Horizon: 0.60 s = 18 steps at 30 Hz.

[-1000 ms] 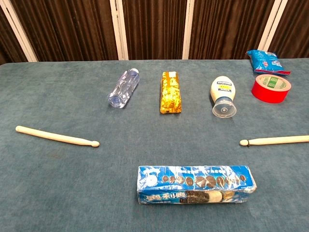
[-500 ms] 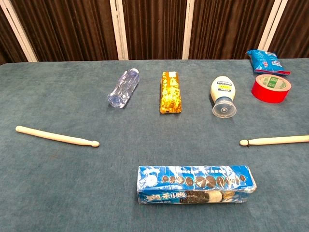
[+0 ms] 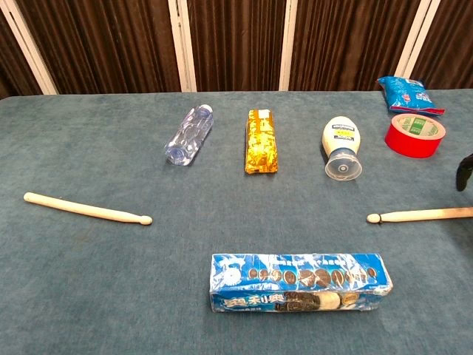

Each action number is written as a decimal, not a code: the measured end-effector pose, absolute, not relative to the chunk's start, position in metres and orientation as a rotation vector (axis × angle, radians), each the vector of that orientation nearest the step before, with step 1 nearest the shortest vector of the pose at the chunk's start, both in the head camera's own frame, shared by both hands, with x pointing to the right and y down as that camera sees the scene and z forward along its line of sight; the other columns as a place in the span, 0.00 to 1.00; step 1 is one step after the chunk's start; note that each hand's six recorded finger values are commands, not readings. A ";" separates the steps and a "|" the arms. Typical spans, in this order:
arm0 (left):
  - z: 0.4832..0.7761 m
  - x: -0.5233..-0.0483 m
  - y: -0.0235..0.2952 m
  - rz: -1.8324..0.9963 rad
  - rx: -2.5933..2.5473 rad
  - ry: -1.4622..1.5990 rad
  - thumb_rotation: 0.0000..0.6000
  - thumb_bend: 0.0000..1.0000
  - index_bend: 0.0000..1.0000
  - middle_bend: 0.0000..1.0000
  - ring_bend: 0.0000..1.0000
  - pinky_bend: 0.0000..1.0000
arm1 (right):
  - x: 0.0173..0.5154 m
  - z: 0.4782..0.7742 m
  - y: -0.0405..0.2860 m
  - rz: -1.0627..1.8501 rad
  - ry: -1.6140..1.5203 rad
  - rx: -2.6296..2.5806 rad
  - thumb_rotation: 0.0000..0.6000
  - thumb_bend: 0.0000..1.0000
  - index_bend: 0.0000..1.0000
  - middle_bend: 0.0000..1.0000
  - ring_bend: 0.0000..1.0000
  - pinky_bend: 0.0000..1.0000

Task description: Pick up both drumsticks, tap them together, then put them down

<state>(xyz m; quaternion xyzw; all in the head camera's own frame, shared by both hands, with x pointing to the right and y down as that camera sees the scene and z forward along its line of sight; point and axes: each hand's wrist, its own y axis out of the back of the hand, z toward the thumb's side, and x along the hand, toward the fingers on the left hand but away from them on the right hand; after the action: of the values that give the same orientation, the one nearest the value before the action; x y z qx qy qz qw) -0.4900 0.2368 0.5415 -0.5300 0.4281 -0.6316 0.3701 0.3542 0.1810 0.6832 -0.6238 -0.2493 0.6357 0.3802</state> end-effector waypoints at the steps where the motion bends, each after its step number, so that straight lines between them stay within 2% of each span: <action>1: 0.541 -0.490 0.237 -1.621 -1.359 1.099 1.00 0.31 0.12 0.06 0.00 0.00 | 0.352 0.687 0.180 1.633 -0.624 -1.592 1.00 0.26 0.42 0.32 0.20 0.00; 10: 0.541 -0.492 0.237 -1.629 -1.353 1.098 1.00 0.31 0.12 0.06 0.00 0.00 | 0.345 0.708 0.173 1.683 -0.544 -1.561 1.00 0.31 0.43 0.38 0.23 0.00; 18: 0.542 -0.492 0.238 -1.636 -1.345 1.096 1.00 0.31 0.12 0.06 0.00 0.00 | 0.348 0.715 0.169 1.707 -0.527 -1.537 1.00 0.33 0.49 0.42 0.25 0.00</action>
<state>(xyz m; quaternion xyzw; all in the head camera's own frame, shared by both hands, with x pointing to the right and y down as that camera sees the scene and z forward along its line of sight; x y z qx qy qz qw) -0.4919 0.2380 0.5417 -0.5241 0.4269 -0.6376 0.3696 0.3475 0.1689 0.7152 -0.6027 -0.2067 0.6691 0.3824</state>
